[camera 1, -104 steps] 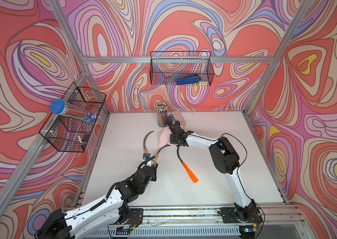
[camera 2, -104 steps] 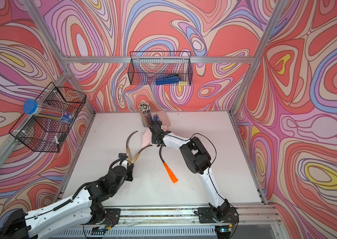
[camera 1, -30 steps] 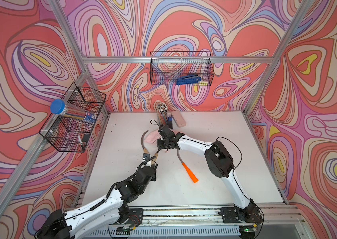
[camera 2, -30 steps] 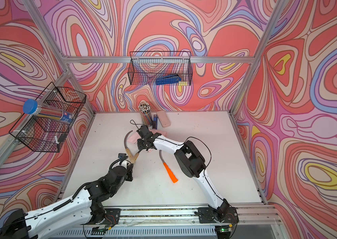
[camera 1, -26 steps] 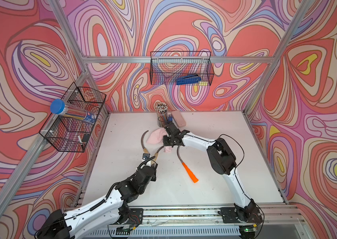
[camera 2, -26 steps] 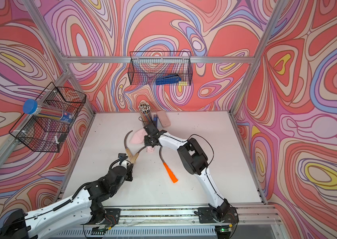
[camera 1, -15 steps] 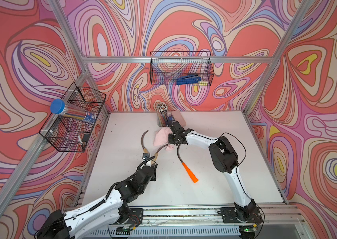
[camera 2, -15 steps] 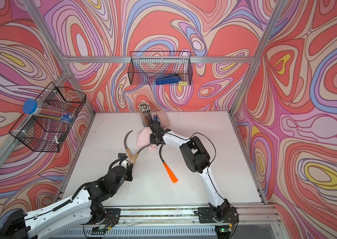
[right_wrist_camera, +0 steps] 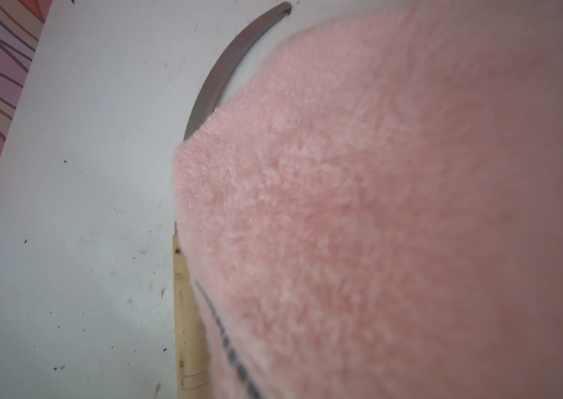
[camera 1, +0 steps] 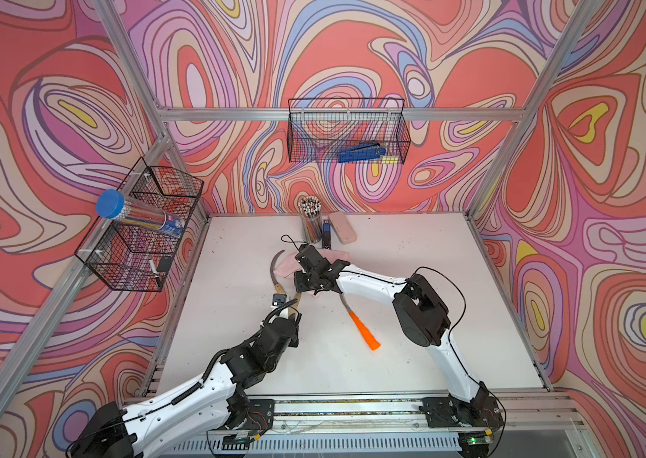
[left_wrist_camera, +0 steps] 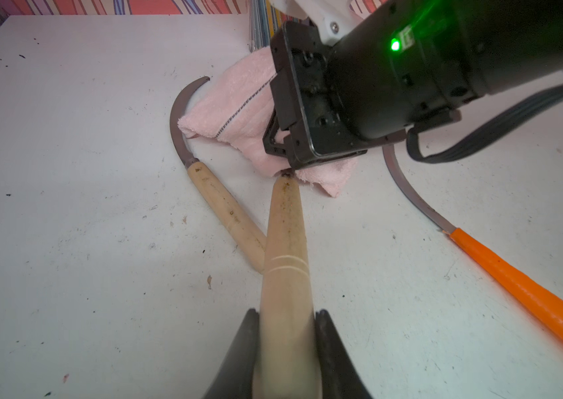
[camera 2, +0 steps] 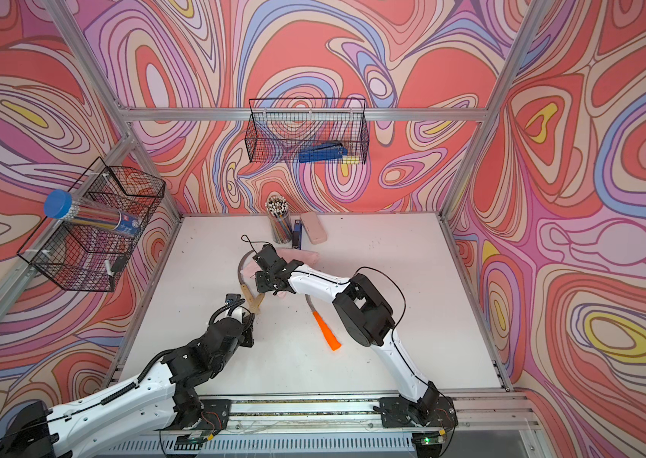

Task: Wipe small sickles with rags
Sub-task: Wipe the small sickle.

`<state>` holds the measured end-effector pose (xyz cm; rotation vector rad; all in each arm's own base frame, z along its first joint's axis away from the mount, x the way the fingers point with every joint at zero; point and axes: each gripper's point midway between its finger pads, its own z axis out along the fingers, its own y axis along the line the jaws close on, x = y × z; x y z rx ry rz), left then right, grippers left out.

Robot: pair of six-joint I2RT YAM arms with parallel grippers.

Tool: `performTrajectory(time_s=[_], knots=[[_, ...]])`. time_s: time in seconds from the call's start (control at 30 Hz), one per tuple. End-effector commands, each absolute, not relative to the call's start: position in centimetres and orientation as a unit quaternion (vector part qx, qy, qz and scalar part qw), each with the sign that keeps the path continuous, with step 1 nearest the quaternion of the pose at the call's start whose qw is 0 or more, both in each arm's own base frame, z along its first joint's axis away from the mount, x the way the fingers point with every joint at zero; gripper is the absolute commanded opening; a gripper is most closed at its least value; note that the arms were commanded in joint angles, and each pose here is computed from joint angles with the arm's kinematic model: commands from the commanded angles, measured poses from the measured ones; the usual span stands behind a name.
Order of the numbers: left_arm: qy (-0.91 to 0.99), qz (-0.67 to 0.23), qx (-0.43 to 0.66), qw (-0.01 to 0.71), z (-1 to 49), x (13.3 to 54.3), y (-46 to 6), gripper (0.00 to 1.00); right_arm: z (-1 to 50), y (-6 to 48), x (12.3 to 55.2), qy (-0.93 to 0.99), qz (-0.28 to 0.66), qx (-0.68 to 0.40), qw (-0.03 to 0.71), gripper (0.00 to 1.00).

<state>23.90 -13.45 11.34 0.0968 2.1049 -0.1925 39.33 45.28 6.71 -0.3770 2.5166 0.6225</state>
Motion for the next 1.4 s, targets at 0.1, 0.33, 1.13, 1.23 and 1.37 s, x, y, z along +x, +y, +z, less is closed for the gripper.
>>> performTrajectory(time_s=[0.1,0.33,1.13,1.23,1.37], knots=[[0.862,-0.08,0.032,0.5,12.1,24.2,-13.4,0.0,6.0,44.9,38.5,0.936,0.227,-0.132,0.235,0.0],[0.861,-0.082,0.031,0.501,12.1,24.2,-13.4,0.0,2.2,40.0,41.5,0.956,0.204,-0.06,0.201,0.0],[0.861,-0.081,0.028,0.502,12.2,24.2,-13.2,0.0,2.1,27.9,47.5,0.961,0.062,0.021,0.267,0.0],[0.861,-0.081,0.029,0.502,12.2,24.2,-13.3,0.0,2.3,30.5,46.5,0.962,0.102,0.001,0.255,0.0],[0.86,-0.079,0.029,0.503,12.2,24.2,-13.2,0.0,4.0,36.4,44.1,0.952,0.149,-0.067,0.26,0.0]])
